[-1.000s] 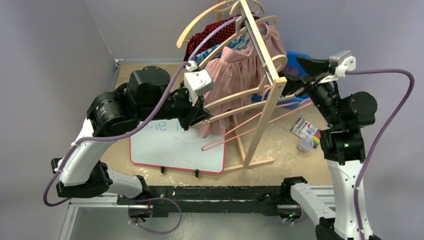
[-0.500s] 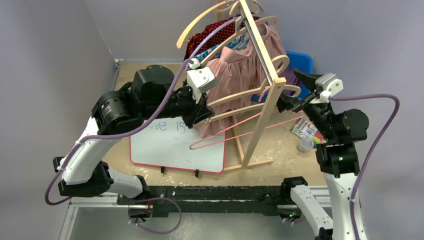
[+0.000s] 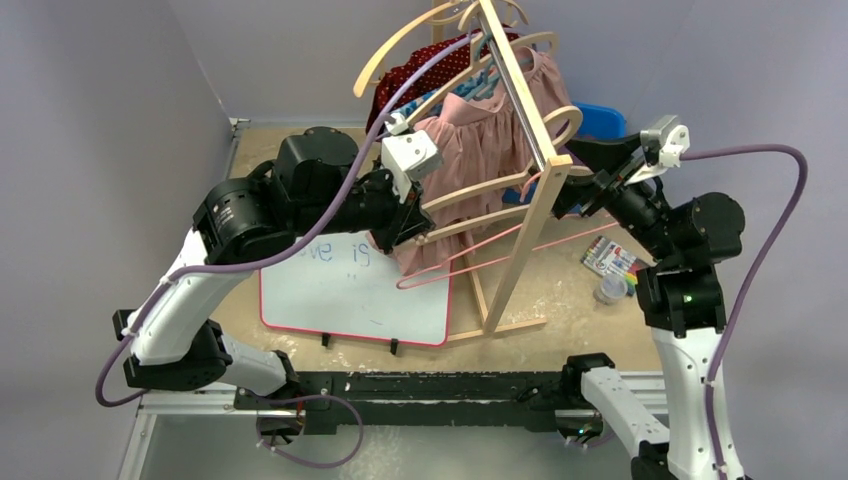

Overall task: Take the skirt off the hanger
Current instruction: Place the hanger at the clothesline.

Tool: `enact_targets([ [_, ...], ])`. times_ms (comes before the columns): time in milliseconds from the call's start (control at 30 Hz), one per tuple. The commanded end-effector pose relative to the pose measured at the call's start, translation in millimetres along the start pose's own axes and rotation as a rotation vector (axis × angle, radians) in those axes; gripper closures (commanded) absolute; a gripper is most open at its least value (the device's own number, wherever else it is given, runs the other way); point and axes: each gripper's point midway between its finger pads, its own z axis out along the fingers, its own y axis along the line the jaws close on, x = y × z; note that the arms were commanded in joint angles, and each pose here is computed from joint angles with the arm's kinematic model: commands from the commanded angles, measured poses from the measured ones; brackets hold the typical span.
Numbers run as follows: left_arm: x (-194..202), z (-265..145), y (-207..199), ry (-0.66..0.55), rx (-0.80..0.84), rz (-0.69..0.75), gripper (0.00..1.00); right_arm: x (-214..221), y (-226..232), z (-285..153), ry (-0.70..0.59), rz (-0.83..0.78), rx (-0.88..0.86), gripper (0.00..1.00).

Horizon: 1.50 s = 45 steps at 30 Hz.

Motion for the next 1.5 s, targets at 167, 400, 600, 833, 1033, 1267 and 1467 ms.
enact_targets([
  [167,-27,-24,-11,-0.133,0.047,0.0,1.0,-4,28,15,-0.031,0.058,-0.219,0.3],
  [400,-33,-30,-10,-0.158,0.032,-0.013,1.0,0,36,23,-0.028,0.136,-0.304,0.67],
  [600,-37,-32,-12,-0.191,0.04,-0.033,0.89,-1,45,17,-0.043,0.202,-0.335,1.0],
  [833,-47,-44,-5,-0.275,-0.005,-0.068,0.56,-3,46,15,-0.049,0.259,-0.324,1.0],
  [1033,-46,-57,-1,-0.341,-0.027,-0.095,0.27,-17,47,13,-0.106,0.301,-0.312,1.0],
  [1267,-35,-58,4,-0.326,-0.055,-0.107,0.42,-19,58,12,-0.093,0.297,-0.393,1.0],
  [1467,-25,-66,10,-0.325,-0.09,-0.108,0.55,-18,67,10,-0.081,0.293,-0.461,1.0],
])
